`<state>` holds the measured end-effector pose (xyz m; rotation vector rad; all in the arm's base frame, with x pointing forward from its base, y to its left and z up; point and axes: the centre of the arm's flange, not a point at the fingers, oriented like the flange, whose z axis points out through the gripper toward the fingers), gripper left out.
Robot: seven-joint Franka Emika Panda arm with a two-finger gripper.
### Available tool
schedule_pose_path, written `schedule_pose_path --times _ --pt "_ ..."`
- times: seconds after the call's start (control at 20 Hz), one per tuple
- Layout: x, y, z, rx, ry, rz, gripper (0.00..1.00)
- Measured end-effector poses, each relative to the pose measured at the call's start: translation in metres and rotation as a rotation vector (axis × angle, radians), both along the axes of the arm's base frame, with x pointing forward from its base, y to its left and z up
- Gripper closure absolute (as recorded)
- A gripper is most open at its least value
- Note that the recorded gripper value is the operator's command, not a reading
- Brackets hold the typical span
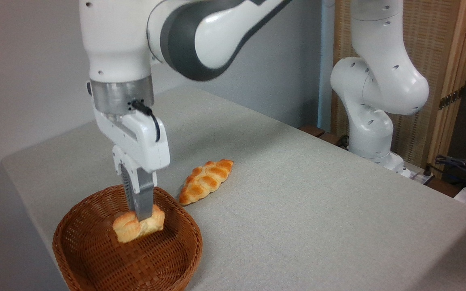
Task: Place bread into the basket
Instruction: 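Lower the bun into the basket and open the gripper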
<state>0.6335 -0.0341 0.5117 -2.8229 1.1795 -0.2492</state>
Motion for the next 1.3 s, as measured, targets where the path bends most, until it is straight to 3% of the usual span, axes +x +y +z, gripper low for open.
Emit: schedule_pose_path --times 0.2,0.35,0.55,1.15,1.3 --pt "0.008 0.008 -0.023 0.004 0.027 0.01 0.31" --pt "0.012 0.012 -0.04 0.06 0.05 -0.007 0.0" --pt "0.018 0.017 -0.054 0.091 0.049 -0.015 0.0" --pt "0.022 0.025 -0.047 0.085 0.029 0.003 0.0" --pt "0.02 0.024 -0.036 0.062 0.017 0.016 0.0"
